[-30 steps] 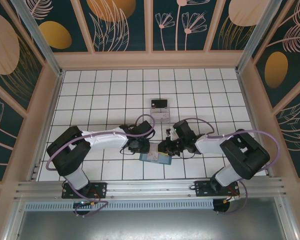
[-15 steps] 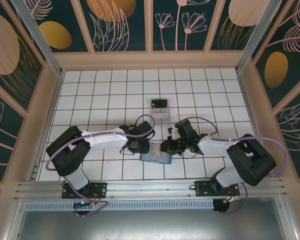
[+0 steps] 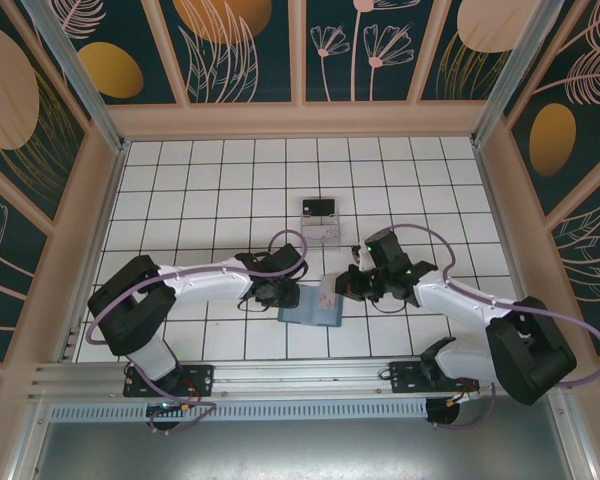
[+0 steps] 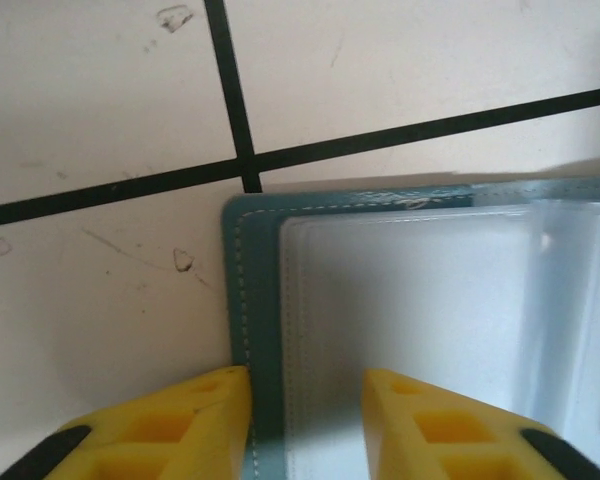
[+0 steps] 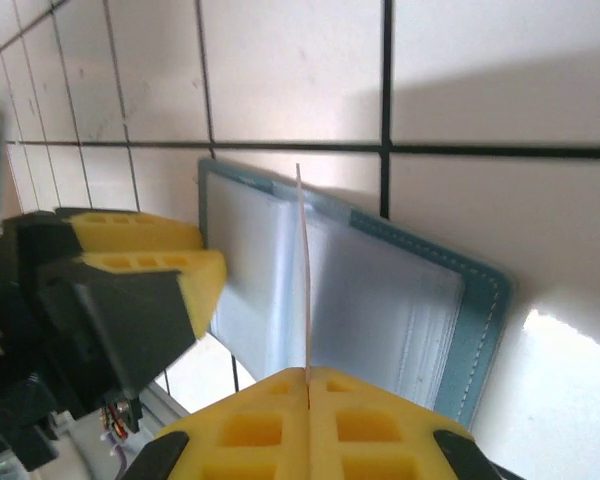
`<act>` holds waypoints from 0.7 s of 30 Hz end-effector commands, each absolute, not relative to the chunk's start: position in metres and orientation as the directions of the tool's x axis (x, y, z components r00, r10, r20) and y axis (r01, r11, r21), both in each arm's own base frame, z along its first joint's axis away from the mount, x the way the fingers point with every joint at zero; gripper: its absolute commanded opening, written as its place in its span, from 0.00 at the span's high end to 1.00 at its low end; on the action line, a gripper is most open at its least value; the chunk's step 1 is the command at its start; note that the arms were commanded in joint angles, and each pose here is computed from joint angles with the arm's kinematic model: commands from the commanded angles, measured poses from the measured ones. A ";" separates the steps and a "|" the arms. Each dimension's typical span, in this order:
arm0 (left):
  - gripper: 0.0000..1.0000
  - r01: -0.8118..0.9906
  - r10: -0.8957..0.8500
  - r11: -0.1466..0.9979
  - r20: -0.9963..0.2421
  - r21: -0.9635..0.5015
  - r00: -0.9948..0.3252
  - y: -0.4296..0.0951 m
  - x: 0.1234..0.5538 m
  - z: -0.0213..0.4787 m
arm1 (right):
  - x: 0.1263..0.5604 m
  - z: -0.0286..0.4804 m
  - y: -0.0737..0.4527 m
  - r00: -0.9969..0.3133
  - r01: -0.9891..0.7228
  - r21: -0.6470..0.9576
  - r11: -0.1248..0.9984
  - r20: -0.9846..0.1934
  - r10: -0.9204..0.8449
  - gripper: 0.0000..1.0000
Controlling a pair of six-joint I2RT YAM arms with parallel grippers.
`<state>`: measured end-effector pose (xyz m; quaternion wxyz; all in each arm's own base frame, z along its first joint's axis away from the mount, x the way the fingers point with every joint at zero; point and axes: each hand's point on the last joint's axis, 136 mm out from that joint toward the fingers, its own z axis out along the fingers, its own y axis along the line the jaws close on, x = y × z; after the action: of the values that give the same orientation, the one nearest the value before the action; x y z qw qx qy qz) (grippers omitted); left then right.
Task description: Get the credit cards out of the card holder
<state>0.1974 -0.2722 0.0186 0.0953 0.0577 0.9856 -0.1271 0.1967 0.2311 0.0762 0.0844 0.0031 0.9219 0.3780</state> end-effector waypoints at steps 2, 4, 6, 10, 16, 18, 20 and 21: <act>0.55 0.105 0.052 0.967 -0.225 -0.232 -0.973 -0.263 0.197 0.035 | 0.224 0.103 0.221 -0.937 -0.246 0.560 0.791 -0.345 -0.047 1.00; 0.52 0.097 0.030 0.962 -0.257 -0.255 -0.966 -0.265 0.203 0.047 | 0.238 0.111 0.215 -0.904 -0.314 0.468 0.826 -0.412 -0.110 1.00; 0.50 0.088 0.006 0.956 -0.281 -0.279 -0.960 -0.266 0.209 0.057 | 0.253 0.123 0.211 -0.851 -0.410 0.361 0.838 -0.483 -0.208 1.00; 0.49 0.073 -0.033 0.943 -0.310 -0.325 -0.950 -0.261 0.217 0.071 | 0.269 0.148 0.218 -0.674 -0.650 0.174 0.740 -0.583 -0.455 1.00; 0.48 -0.001 -0.135 0.917 -0.307 -0.399 -0.942 -0.235 0.228 0.070 | 0.278 0.178 0.224 -0.233 -0.903 -0.163 0.398 -0.591 -0.772 1.00; 0.47 -0.013 -0.150 0.916 -0.313 -0.402 -0.938 -0.228 0.231 0.070 | 0.282 0.180 0.225 -0.109 -0.929 -0.243 0.279 -0.540 -0.834 1.00; 0.47 -0.023 -0.158 0.920 -0.316 -0.392 -0.935 -0.220 0.234 0.067 | 0.287 0.179 0.227 -0.020 -0.944 -0.281 0.175 -0.479 -0.877 1.00; 0.47 -0.025 -0.157 0.922 -0.316 -0.387 -0.936 -0.218 0.235 0.065 | 0.289 0.178 0.229 0.011 -0.949 -0.286 0.134 -0.453 -0.891 1.00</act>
<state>0.2307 -0.2190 0.0629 0.1642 -0.0466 0.9686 -0.1810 0.2891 0.2333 0.1854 0.3092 -0.5424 0.7738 0.1072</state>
